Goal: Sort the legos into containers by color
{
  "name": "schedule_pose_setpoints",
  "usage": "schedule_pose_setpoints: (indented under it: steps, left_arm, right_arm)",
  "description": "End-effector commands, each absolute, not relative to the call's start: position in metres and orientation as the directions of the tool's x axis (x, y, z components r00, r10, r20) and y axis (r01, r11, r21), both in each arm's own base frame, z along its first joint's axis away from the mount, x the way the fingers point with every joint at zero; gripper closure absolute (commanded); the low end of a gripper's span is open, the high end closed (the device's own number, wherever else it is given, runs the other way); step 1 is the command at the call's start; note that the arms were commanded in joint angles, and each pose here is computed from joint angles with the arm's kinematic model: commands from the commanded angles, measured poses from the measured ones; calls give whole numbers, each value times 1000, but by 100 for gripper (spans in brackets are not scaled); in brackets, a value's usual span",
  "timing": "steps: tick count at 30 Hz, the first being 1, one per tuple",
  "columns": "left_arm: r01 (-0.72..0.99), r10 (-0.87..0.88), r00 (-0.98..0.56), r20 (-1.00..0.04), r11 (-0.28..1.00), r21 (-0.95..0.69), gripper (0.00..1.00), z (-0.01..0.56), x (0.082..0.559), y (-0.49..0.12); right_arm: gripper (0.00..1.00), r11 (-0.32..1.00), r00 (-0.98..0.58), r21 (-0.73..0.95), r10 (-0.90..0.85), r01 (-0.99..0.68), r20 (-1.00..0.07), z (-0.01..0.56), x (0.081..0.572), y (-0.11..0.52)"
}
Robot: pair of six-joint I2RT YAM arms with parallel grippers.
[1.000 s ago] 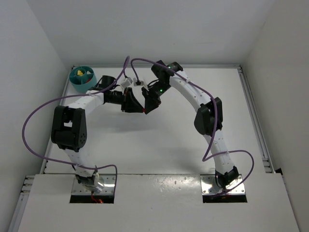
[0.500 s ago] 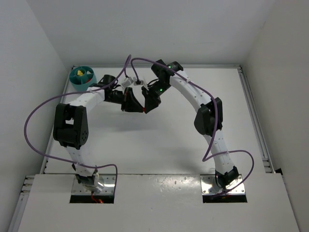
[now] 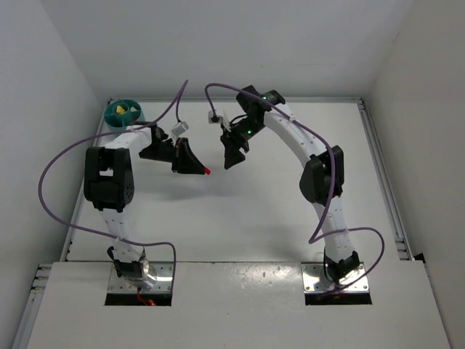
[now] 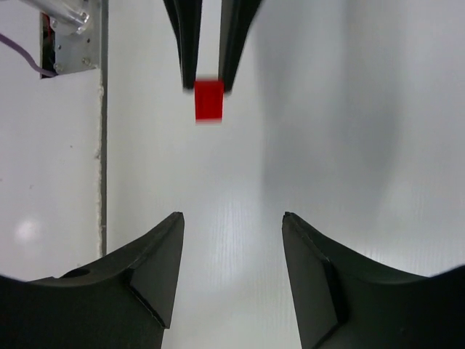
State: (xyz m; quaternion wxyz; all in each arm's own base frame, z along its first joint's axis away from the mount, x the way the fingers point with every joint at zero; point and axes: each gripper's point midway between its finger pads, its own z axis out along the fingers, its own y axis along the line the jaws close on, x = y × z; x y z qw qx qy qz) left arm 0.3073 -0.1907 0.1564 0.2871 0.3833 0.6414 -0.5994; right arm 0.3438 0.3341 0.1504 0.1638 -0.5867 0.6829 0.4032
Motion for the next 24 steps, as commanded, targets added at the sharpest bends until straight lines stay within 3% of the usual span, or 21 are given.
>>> schedule_pose_setpoints:
  steps: [1,9,10,11,13,14,21,24]
  left_arm:
    - [896,-7,-444,-896,-30,-443,95,194,315,-185]
    - [832,203,-554,-808,97,-546,100,172,358,-170]
    - [726,208,-688,-695,182,-664,100,172,367,-167]
    - [772,222,-632,-742,259,-580,100,172,399,-163]
    - [731,240,-657,-715,432,-527,100,171,421,-150]
    - [744,244,-605,-758,514,-428,100,180,443,-142]
    - [516,80,-675,-734,762,-391,100,209,501,-93]
    - [406,52,-630,-775,872,-272,100,222,526,-52]
  right_arm:
    - [43,15,-242,303,-639,-953,-730,180,347,316]
    - [45,127,-297,286,-651,-950,-698,172,373,280]
    - [45,133,-291,273,-655,-953,-698,171,376,280]
    - [45,133,-291,272,-655,-953,-698,171,376,280]
    - [45,154,-311,282,-658,-947,-686,168,378,275]
    - [45,154,-311,282,-658,-947,-686,168,378,275]
    - [49,216,-340,266,-677,-940,-653,157,388,260]
    - [49,254,-370,270,-684,-929,-628,149,389,252]
